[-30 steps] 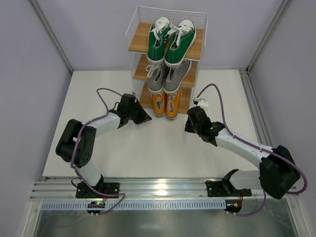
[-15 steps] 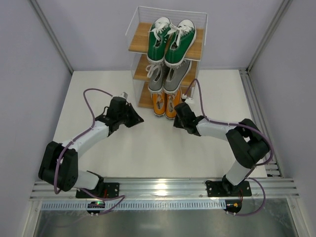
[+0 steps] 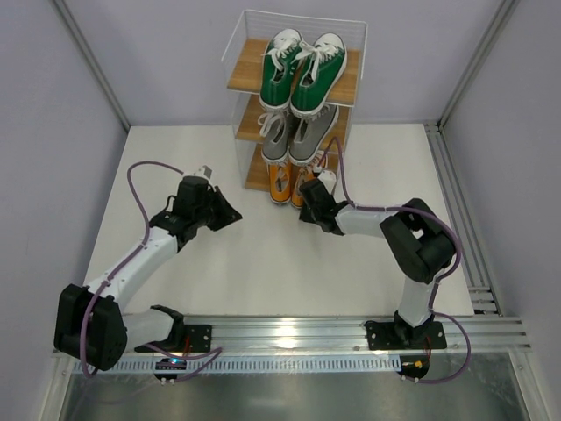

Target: Place and organize the shoes onto the shoe shelf

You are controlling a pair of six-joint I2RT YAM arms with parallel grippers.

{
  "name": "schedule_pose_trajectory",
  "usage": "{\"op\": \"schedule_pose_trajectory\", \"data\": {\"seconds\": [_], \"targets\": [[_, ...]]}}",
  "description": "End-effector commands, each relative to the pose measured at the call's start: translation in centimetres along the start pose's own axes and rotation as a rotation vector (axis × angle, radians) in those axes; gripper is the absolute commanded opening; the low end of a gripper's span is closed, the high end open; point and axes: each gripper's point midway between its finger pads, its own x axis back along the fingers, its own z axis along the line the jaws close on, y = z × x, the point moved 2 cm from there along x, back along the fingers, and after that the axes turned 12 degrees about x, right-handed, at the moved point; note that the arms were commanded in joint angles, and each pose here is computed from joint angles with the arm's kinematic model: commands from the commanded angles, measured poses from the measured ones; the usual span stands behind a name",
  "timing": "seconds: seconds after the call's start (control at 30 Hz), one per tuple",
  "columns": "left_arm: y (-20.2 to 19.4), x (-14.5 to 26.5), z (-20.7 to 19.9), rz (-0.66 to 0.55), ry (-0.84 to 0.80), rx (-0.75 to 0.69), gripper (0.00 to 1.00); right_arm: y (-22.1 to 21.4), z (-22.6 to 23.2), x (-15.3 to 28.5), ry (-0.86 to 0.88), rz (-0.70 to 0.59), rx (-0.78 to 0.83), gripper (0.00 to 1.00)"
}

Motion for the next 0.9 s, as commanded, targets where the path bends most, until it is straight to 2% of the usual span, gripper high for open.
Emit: {"op": "schedule_pose_trajectory", "data": {"seconds": [0.0,0.23,0.5,0.57,0.63,0.67,0.87], "targets": [[0.1,1.0,0.5,-0.014,0.007,-0.018,0.0,4.7,2.6,-0.7,0.084,-0.141,-0.065,0.04],[0.2,1.0,0.2,-0.015,-0.002,-0.013,0.0,6.1,3.2,0.0,0.117,-0.171,-0.053,0.04],[0.7,1.4,-0.3,-0.017,0.002,-0.035,0.0,5.0,2.1,2.6,0.123,-0.161,-0.05,0.04],[1.1,1.8,-0.5,-0.024,0.009,-0.074,0.0,5.8,2.5,5.4,0.159,-0.201,-0.039,0.04],[1.6,2.6,-1.3,-0.03,0.009,-0.102,0.0,4.6,2.5,7.3,0.183,-0.188,-0.007,0.04],[1.8,3.2,-1.6,-0.038,0.0,-0.136,0.0,5.6,3.4,9.9,0.234,-0.23,0.012,0.04],[3.1,6.1,-3.5,-0.078,-0.015,-0.205,0.03,4.3,4.4,17.3,0.347,-0.213,0.099,0.04]]}}
